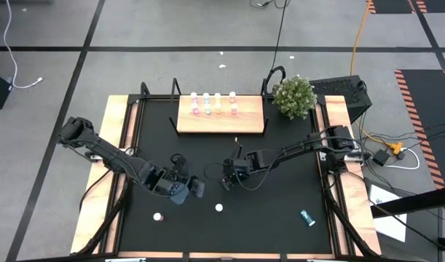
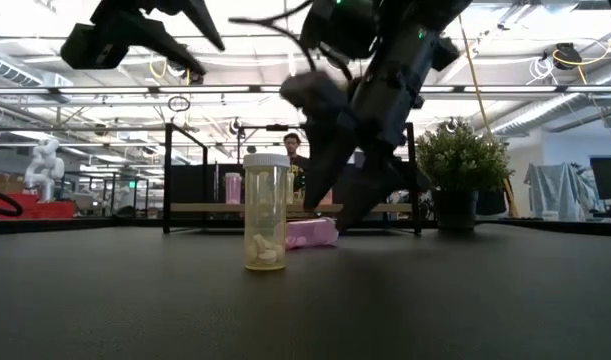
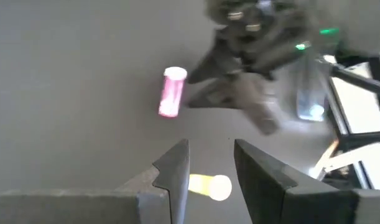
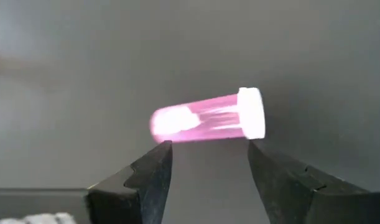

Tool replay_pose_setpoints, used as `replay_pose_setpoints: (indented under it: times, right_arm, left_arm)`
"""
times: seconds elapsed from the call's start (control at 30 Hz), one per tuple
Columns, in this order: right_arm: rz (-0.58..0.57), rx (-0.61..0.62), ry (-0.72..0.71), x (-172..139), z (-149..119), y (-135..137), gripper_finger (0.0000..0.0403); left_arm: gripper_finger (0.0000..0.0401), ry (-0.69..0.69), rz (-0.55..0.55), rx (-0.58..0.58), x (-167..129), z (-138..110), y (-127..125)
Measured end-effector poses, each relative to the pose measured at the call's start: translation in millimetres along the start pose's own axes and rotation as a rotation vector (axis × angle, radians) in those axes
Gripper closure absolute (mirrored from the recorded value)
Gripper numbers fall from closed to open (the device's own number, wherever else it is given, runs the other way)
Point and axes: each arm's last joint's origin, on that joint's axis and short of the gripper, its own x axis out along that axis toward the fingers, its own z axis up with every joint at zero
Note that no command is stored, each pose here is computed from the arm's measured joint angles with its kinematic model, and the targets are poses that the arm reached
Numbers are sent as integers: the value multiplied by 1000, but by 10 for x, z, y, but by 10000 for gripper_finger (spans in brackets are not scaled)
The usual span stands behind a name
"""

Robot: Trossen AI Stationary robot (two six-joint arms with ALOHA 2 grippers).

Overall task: Pick and place medicine bottles onto shelf by color
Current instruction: Put the pink medicine bottle on the shelf aligned with the other pink medicine bottle

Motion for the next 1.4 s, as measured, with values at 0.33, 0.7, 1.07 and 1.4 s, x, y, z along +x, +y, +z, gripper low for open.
replay_pose_setpoints:
  times: [0.33,0.7,1.07,1.4]
  right_arm:
    - [-57,-146,-52,129,115,-111,200]
    - [46,-673,-202,109,314,-13,200]
    - [73,-707,-211,-68,192,119,200]
    - [-166,-868,-408,51,-185,308,200]
  left_arm:
    - [274,-7,-36,35,8,22,-40]
    - [274,-1,-34,64,38,77,-40]
    - [274,86,25,385,34,75,44]
    - [274,203,61,596,-13,85,133]
